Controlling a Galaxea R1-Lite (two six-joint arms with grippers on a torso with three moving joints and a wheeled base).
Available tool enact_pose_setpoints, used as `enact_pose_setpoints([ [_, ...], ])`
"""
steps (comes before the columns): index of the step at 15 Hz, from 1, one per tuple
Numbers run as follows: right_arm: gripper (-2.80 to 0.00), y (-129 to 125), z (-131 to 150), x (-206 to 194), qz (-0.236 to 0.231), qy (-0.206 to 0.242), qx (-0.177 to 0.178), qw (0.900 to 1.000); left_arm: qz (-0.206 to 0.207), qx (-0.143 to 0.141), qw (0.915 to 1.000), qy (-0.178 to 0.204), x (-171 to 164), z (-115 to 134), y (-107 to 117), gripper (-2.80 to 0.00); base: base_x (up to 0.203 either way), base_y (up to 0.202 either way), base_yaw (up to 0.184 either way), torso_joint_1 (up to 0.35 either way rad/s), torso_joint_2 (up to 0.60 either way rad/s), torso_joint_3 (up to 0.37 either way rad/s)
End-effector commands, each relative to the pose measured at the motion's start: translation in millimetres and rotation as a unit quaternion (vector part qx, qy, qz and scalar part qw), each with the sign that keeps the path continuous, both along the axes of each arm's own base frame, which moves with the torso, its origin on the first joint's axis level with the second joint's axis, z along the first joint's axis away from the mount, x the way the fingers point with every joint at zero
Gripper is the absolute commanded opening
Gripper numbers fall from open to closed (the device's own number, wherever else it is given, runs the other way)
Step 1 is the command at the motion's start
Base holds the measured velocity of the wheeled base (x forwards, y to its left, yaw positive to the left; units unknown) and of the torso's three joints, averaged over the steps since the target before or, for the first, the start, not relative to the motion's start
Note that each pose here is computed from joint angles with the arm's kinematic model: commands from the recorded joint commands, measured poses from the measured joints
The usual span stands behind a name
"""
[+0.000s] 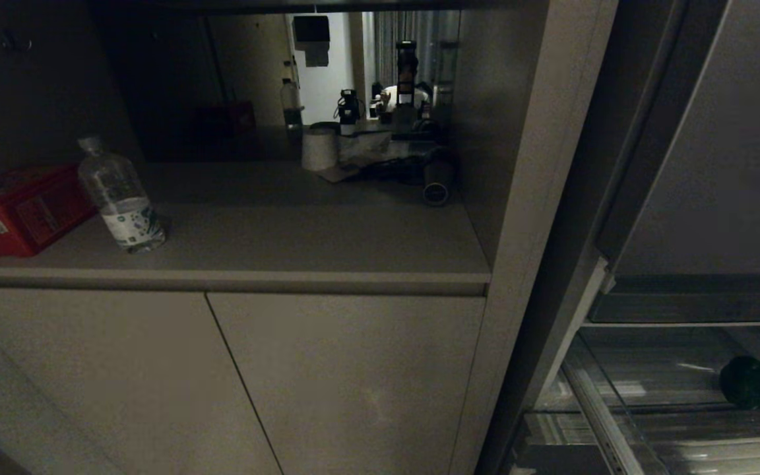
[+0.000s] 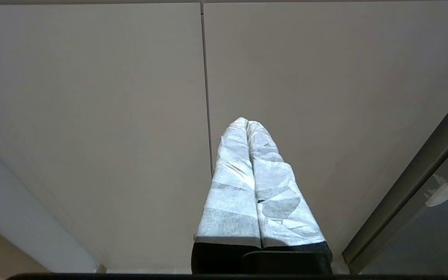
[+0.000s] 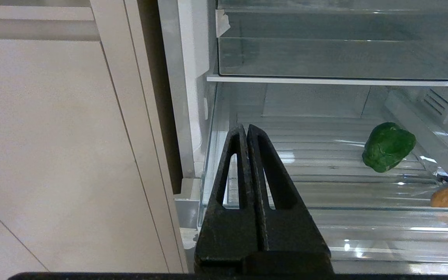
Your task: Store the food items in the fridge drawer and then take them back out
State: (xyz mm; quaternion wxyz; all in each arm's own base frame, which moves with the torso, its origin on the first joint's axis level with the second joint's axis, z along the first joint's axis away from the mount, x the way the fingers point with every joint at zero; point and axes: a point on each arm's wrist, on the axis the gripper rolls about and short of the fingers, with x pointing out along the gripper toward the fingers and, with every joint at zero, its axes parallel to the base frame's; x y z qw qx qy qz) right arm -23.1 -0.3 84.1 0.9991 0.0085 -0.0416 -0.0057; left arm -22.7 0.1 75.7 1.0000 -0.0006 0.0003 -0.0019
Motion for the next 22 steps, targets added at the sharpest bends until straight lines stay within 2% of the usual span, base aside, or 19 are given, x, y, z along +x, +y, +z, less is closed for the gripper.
enact_pose_setpoints([
  [1,-2.8,0.0,-8.5,2.3,0.0,0.014,-0.001,1.0,0.0,0.0,1.0,0.0,0.1,0.1,0.0,-2.8,0.0,0.0,0.0,0.0,0.0,0.0],
  [19,-2.8,0.0,-8.5,2.3,0.0,0.014,-0.001,1.0,0.0,0.0,1.0,0.0,0.1,0.2,0.0,-2.8,0.0,0.0,0.0,0.0,0.0,0.0],
  [22,-2.8,0.0,-8.5,2.3,0.0,0.014,-0.001,1.0,0.0,0.0,1.0,0.0,0.1,0.2,0.0,-2.8,-0.001,-0.149,-0.004,0.001,0.0,0.004],
])
